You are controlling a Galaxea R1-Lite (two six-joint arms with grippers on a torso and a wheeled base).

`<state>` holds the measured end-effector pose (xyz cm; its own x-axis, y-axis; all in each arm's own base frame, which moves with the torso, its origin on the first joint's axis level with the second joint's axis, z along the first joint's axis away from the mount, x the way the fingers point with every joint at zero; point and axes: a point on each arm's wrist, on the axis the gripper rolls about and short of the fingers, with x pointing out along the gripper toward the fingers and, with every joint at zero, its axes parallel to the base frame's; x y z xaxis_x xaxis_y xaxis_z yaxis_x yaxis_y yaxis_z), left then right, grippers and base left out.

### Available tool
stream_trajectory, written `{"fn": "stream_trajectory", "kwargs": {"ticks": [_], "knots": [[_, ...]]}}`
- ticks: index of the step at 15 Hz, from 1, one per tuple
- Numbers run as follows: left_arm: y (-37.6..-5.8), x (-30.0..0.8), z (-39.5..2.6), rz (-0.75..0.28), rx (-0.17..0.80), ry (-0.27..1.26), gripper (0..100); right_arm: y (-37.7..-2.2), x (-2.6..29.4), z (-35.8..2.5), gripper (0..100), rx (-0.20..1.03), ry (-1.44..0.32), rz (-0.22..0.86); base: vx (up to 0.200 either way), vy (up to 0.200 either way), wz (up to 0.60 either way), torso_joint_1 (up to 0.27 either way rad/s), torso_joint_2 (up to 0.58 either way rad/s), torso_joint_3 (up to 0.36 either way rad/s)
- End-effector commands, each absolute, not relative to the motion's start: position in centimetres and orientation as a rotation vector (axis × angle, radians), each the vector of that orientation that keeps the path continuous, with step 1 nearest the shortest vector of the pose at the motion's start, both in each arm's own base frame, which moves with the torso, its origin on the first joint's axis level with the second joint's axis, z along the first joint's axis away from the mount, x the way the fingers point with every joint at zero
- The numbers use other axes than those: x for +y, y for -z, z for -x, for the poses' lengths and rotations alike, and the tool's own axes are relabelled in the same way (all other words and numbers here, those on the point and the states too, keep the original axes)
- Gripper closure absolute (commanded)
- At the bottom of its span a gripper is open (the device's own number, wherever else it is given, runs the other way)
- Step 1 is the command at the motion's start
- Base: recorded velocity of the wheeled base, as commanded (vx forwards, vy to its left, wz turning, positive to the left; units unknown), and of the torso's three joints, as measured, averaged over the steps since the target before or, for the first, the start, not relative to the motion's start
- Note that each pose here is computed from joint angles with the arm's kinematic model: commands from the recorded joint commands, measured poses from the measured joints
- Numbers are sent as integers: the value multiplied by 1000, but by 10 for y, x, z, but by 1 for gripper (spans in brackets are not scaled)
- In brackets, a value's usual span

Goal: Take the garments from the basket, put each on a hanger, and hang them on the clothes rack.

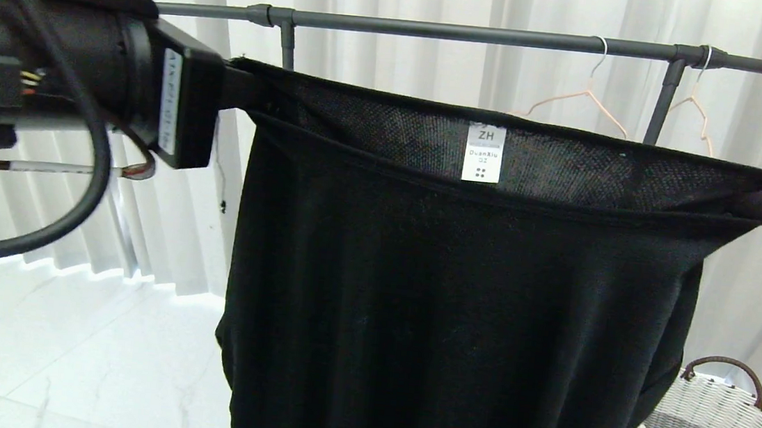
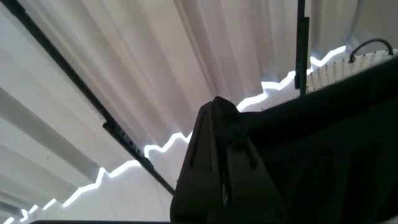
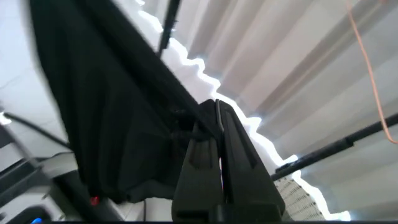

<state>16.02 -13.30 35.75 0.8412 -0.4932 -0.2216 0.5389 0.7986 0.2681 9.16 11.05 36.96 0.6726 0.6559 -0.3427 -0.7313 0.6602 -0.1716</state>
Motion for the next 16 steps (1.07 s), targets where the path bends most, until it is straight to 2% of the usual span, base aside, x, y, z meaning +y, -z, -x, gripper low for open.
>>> {"fn": "stream_trajectory", "kwargs": {"ticks": [1, 2, 4, 8, 14, 16], "knots": [[-345, -157, -187, -342, 165, 562, 100, -372, 100, -70, 100, 243, -877, 307, 0, 0, 0, 0, 0, 0], [-345, -157, -187, -342, 165, 562, 100, -372, 100, -70, 100, 243, -877, 307, 0, 0, 0, 0, 0, 0], [-342, -176, -203, -324, 118, 576, 100, -365, 106, -61, 100, 267, -966, 315, 0, 0, 0, 0, 0, 0], [-341, -178, -203, -325, 121, 591, 100, -363, 109, -59, 100, 272, -984, 323, 0, 0, 0, 0, 0, 0], [-342, -173, -199, -338, 120, 565, 100, -363, 109, -62, 100, 275, -956, 323, 0, 0, 0, 0, 0, 0], [-341, -158, -182, -360, 164, 566, 100, -362, 106, -71, 100, 290, -878, 316, 0, 0, 0, 0, 0, 0]]}}
